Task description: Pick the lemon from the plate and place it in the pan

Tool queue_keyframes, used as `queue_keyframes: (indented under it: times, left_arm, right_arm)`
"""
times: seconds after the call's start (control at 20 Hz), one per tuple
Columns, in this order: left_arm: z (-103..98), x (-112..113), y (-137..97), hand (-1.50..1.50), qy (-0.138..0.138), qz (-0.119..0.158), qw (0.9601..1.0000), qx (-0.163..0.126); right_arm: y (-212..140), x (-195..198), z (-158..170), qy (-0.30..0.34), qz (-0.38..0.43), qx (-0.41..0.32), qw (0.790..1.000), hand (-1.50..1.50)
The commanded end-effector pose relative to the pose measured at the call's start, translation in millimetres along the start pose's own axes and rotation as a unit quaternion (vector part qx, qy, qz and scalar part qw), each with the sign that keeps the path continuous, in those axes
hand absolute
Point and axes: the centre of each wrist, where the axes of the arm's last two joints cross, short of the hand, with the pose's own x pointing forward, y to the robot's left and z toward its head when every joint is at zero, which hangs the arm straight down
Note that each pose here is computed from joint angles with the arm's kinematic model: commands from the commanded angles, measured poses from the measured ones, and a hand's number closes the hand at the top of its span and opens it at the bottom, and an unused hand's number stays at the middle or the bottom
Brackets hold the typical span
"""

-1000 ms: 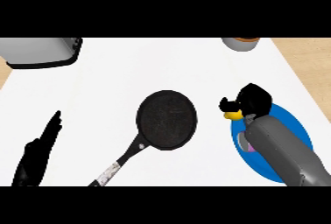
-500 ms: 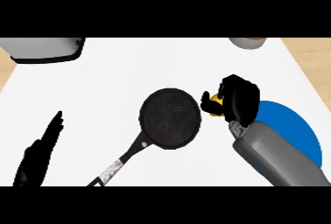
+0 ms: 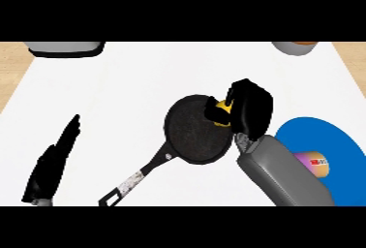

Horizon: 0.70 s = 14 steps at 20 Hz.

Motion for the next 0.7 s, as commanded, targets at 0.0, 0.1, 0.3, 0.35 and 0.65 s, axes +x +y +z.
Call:
queue_keyframes:
  times: [0.0, 0.1, 0.3, 0.35, 0.65]
  left_arm:
    - [-5.3, 6.5, 2.2, 0.0, -0.008, 0.002, 1.0, -0.004]
    - [-0.5, -3.6, -0.8, 0.0, -0.013, -0.004, 0.9998, -0.012]
    - [-13.6, 8.7, -16.5, 0.0, -0.016, 0.007, 0.9998, -0.014]
    - [0.1, 10.1, 6.5, 0.0, -0.018, 0.0, 0.9997, -0.015]
    - [-8.9, 13.8, -15.0, 0.0, -0.021, 0.006, 0.9994, -0.028]
  right_arm:
    - [30.8, 10.5, -7.3, 0.089, -0.029, 0.026, 0.995, 1.5]
    - [41.7, 10.7, -15.6, 0.09, -0.021, 0.04, 0.995, 1.5]
    - [71.8, 15.8, -33.3, 0.099, 0.02, 0.071, 0.992, 1.5]
    - [80.4, 1.9, -33.4, 0.093, 0.031, 0.088, 0.991, 1.5]
    - [75.9, -10.6, -45.8, 0.201, -0.13, 0.16, 0.958, -1.5]
